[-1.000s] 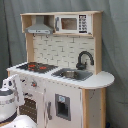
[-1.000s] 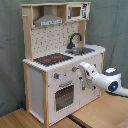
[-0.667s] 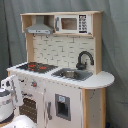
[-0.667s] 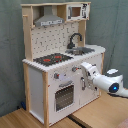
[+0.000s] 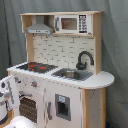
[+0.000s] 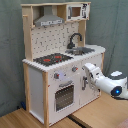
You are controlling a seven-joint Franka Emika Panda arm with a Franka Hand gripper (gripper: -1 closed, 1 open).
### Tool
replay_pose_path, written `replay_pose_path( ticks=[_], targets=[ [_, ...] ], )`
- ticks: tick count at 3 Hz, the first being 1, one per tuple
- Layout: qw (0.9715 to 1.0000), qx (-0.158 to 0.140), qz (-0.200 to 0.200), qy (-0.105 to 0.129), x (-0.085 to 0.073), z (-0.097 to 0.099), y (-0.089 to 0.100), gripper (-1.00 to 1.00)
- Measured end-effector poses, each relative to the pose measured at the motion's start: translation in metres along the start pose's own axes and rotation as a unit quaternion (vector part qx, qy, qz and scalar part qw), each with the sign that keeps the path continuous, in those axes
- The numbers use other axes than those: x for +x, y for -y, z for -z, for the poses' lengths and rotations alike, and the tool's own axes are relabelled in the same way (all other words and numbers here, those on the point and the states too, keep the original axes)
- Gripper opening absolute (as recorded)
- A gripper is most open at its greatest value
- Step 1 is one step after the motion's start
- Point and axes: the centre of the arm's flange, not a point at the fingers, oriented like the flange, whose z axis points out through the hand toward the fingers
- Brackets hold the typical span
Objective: Play with the kitchen
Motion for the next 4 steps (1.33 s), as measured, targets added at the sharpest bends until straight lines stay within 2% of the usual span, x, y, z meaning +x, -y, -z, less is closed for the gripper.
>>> replay_pose_path(
  ticks=[1,2,4],
  targets=[
    [0.9999,-0.012,0.001,0.000,0.011,0.025,-0.012,1.00],
    [0.9998,-0.021,0.000,0.005,0.017,0.042,-0.031,1.00],
    [0.9970,-0.025,0.073,0.006,0.034,0.048,-0.057,1.00]
  ],
)
